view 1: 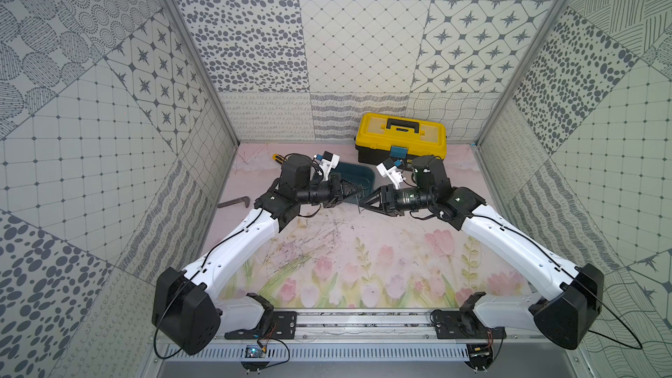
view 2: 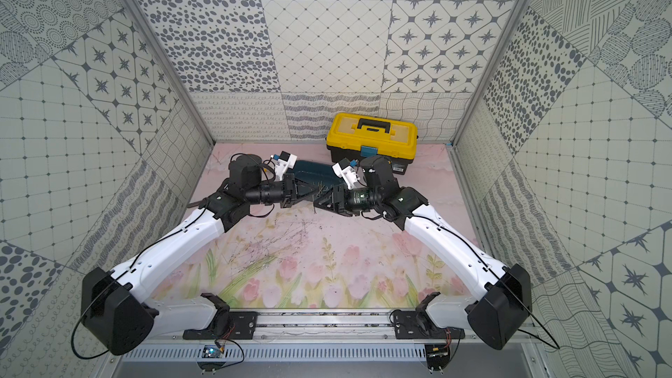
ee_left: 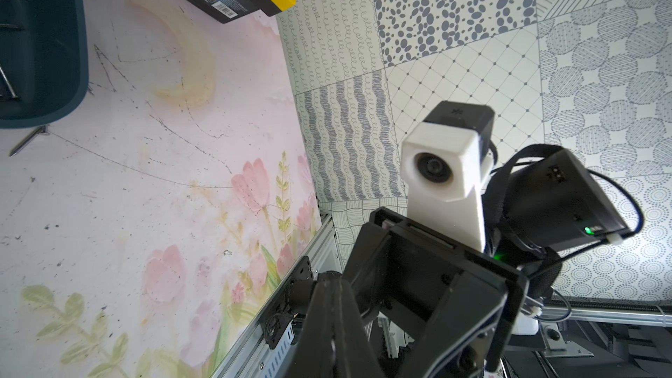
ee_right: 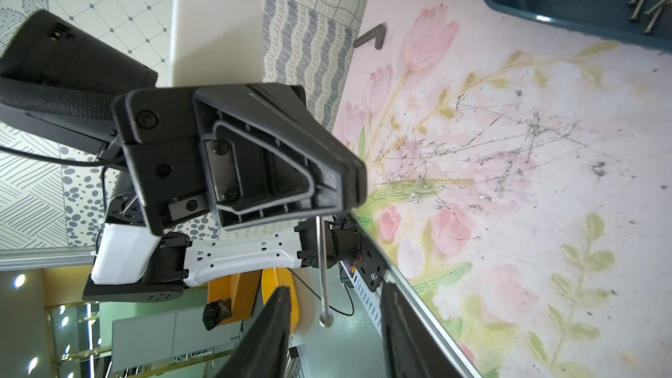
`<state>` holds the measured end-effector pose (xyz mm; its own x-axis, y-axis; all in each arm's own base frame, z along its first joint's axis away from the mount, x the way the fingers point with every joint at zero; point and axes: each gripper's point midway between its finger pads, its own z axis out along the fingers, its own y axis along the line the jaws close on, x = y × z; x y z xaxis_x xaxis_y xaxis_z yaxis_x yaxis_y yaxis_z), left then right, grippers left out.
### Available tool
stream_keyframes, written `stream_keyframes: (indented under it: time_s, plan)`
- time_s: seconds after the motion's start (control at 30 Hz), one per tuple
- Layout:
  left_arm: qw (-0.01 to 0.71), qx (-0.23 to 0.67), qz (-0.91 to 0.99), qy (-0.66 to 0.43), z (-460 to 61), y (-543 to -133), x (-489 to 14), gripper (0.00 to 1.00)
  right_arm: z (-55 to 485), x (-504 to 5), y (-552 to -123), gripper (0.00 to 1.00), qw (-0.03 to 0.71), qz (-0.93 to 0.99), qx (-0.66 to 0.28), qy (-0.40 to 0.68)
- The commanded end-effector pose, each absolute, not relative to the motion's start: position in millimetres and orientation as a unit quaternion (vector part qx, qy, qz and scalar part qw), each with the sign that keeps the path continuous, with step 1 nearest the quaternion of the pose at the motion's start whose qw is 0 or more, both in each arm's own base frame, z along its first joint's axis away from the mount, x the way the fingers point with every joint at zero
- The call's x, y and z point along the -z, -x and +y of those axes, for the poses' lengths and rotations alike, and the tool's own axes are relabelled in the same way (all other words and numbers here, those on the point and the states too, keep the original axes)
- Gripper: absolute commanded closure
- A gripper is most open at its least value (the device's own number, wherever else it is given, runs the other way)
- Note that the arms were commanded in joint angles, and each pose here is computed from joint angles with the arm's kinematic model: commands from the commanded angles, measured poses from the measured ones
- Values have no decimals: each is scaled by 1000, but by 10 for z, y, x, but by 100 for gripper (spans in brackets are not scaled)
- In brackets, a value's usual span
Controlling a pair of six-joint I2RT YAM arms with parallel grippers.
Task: Put the nails on the desktop into the storage box
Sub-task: Pick up the nail from the center of the board, then place the nail in the storage box.
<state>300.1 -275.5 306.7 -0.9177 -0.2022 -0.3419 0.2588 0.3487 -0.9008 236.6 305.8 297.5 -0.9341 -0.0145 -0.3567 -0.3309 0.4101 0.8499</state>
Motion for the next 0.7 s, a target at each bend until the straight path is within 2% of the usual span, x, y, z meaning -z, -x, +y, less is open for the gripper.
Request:
stream_keyframes:
  time_s: [0.0, 0.27, 0.47, 0.67]
  plan:
    - [180, 531, 827, -39, -2762, -3111, -2909, 100, 2936, -3076, -2410, 54, 186, 820, -531, 108]
    - [164, 410, 896, -40, -2643, -3683, -2624, 100, 2736, -2930, -2428, 54, 212, 855, -454, 135]
    - [141, 301, 942, -40, -2524, -4169, -2138, 100, 2603, -2924, -2445, 54, 239, 868, -406, 158]
    - [162, 214, 963, -35, -2403, -4641, -1846, 100, 2430, -2821, -2441, 54, 253, 885, -351, 170]
